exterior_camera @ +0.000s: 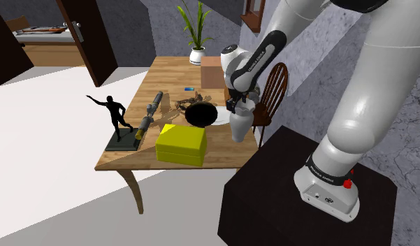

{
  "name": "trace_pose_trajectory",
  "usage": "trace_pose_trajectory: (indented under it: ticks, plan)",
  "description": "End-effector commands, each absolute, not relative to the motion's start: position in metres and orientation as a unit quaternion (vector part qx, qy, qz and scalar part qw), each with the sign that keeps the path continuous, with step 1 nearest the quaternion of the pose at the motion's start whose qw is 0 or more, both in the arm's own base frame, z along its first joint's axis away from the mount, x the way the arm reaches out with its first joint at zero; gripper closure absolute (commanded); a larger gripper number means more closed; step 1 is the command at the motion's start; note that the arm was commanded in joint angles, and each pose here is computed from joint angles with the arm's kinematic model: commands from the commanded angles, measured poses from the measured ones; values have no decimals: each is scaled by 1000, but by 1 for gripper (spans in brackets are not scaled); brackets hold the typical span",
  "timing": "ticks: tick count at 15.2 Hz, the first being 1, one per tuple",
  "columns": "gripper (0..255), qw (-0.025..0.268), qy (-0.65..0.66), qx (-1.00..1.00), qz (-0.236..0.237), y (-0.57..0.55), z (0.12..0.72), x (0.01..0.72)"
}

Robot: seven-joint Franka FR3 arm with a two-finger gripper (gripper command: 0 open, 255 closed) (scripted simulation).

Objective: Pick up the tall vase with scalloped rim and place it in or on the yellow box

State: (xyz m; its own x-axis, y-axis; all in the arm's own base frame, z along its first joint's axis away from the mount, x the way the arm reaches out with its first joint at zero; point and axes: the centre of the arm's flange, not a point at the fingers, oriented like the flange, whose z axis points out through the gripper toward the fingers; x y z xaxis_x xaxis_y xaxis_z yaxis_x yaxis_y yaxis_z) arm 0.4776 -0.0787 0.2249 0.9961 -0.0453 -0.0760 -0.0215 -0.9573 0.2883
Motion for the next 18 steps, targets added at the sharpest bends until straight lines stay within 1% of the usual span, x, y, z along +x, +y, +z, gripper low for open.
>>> trace_pose_trajectory:
  ticks: [1,7,14,15,18]
  plan:
    - [0,147,-17,988,-41,-82,213,479]
    - [0,147,-17,988,-41,-91,185,477]
    - [0,147,-17,988,-41,-91,185,477]
    - [255,147,-17,988,-41,-91,185,477]
    - [255,147,-17,988,-41,-91,185,477]
